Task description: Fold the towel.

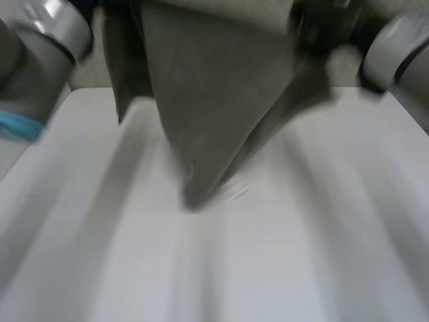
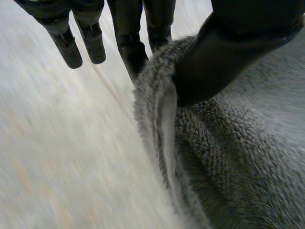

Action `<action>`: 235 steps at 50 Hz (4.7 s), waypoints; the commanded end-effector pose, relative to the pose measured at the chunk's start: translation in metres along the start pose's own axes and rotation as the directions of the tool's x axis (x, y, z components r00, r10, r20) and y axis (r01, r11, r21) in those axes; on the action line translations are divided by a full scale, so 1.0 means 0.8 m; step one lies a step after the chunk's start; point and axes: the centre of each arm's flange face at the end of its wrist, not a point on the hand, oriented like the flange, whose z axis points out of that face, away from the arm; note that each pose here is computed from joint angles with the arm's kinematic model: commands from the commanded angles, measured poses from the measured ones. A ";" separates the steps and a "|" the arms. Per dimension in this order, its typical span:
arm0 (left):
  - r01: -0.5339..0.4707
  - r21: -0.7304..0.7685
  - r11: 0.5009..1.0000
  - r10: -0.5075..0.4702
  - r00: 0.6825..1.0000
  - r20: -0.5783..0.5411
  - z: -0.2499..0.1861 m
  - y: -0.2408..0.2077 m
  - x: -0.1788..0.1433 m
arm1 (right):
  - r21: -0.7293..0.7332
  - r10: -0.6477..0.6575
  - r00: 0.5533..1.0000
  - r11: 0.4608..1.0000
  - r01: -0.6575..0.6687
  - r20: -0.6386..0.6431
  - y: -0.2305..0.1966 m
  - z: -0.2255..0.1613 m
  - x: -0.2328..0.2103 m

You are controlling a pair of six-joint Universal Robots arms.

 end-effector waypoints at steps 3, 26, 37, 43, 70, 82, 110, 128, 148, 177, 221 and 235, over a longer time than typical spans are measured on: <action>0.060 0.002 0.998 -0.060 0.998 -0.011 -0.039 -0.032 0.001 | 0.257 0.004 0.998 0.966 0.014 -0.069 -0.078 -0.058 -0.003; -0.225 -0.450 0.864 0.089 0.949 -0.303 -0.209 0.227 0.084 | -0.379 0.042 0.992 0.925 0.007 0.120 0.151 -0.161 -0.084; -0.333 -0.548 0.768 0.166 0.929 -0.331 -0.239 0.278 0.088 | -0.440 0.074 0.993 0.898 -0.024 0.097 0.177 -0.167 -0.080; -0.320 -0.580 0.749 0.186 0.942 -0.280 -0.241 0.277 0.083 | -0.439 0.085 0.993 0.898 -0.038 0.087 0.176 -0.166 -0.079; -0.286 -0.491 0.823 0.241 0.958 -0.154 -0.214 0.218 0.068 | -0.349 0.120 0.985 0.924 -0.156 -0.122 0.158 -0.165 0.002; -0.295 -0.606 0.739 0.183 0.953 -0.240 -0.266 0.246 0.085 | -0.394 0.149 0.981 0.900 -0.186 -0.123 0.180 -0.164 0.001; -0.261 -0.470 0.843 0.252 0.964 -0.084 -0.216 0.199 0.043 | -0.445 0.166 0.976 0.871 -0.211 -0.138 0.204 -0.163 0.005; -0.367 -0.615 0.698 0.289 0.930 -0.226 -0.252 0.270 0.055 | -0.506 0.202 0.971 0.828 -0.240 -0.130 0.232 -0.162 -0.003; -0.362 -0.614 0.701 0.301 0.931 -0.206 -0.257 0.244 0.051 | -0.482 0.146 0.971 0.848 -0.221 -0.189 0.232 -0.159 0.013; -0.308 -0.630 0.713 0.334 0.939 -0.081 -0.239 0.252 0.003 | -0.644 0.204 0.970 0.726 -0.240 -0.132 0.291 -0.164 -0.015; -0.338 -0.577 0.743 0.251 0.941 -0.228 -0.260 0.201 0.063 | -0.506 0.084 0.987 0.850 -0.144 -0.139 0.185 -0.167 0.043; -0.290 -0.662 0.692 0.134 0.951 -0.277 -0.191 0.255 0.019 | -0.720 -0.164 0.973 0.655 0.230 0.162 0.223 -0.126 0.019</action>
